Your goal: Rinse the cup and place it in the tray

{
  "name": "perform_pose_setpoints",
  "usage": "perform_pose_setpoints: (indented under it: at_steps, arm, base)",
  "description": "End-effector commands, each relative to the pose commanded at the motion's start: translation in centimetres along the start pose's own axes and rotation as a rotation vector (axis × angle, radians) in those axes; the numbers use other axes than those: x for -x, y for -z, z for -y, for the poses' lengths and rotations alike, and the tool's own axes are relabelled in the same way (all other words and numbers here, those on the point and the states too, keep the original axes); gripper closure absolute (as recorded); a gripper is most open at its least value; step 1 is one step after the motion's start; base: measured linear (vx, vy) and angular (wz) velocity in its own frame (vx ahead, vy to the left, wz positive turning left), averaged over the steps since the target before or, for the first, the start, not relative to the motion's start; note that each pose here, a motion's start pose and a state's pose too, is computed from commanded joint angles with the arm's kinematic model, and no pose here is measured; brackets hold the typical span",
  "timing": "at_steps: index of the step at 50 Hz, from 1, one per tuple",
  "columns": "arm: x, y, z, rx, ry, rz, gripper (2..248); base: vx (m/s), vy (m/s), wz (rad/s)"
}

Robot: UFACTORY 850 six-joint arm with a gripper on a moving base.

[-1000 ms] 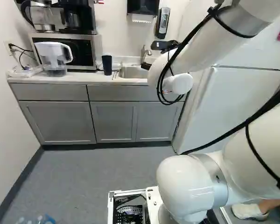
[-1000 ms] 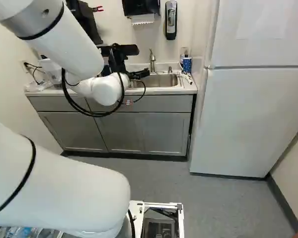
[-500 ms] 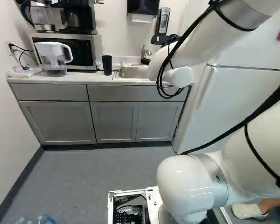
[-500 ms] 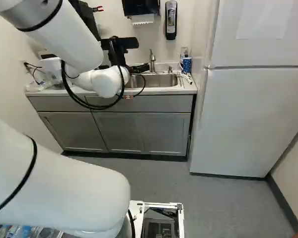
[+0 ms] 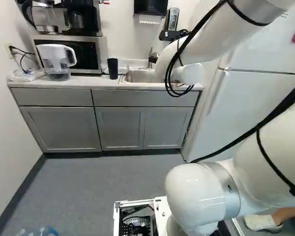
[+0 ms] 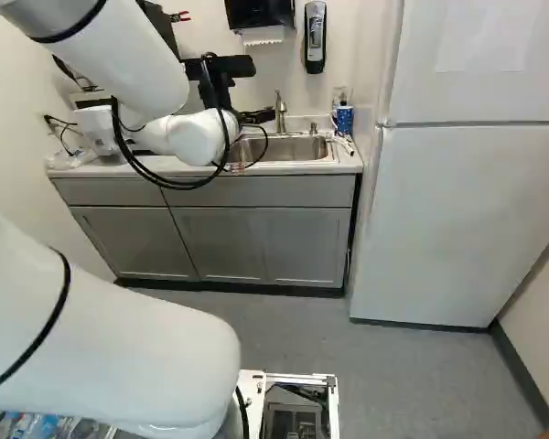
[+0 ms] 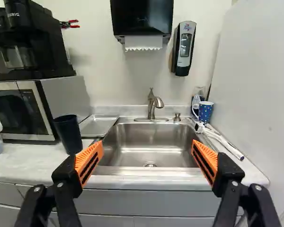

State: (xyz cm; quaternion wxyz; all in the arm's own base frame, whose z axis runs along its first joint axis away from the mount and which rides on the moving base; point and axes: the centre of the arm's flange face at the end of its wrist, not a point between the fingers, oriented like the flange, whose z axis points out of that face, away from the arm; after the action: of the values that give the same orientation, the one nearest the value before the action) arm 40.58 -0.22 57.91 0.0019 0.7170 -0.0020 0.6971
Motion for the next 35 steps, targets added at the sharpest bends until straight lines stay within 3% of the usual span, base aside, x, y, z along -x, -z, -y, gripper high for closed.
perform_pose_setpoints:
  at_steps: [35]
  arm:
    - [-3.0, -1.5, 0.0, 0.0, 0.0, 0.03, 3]
  base:
    - [0.0, 0.0, 0.0]
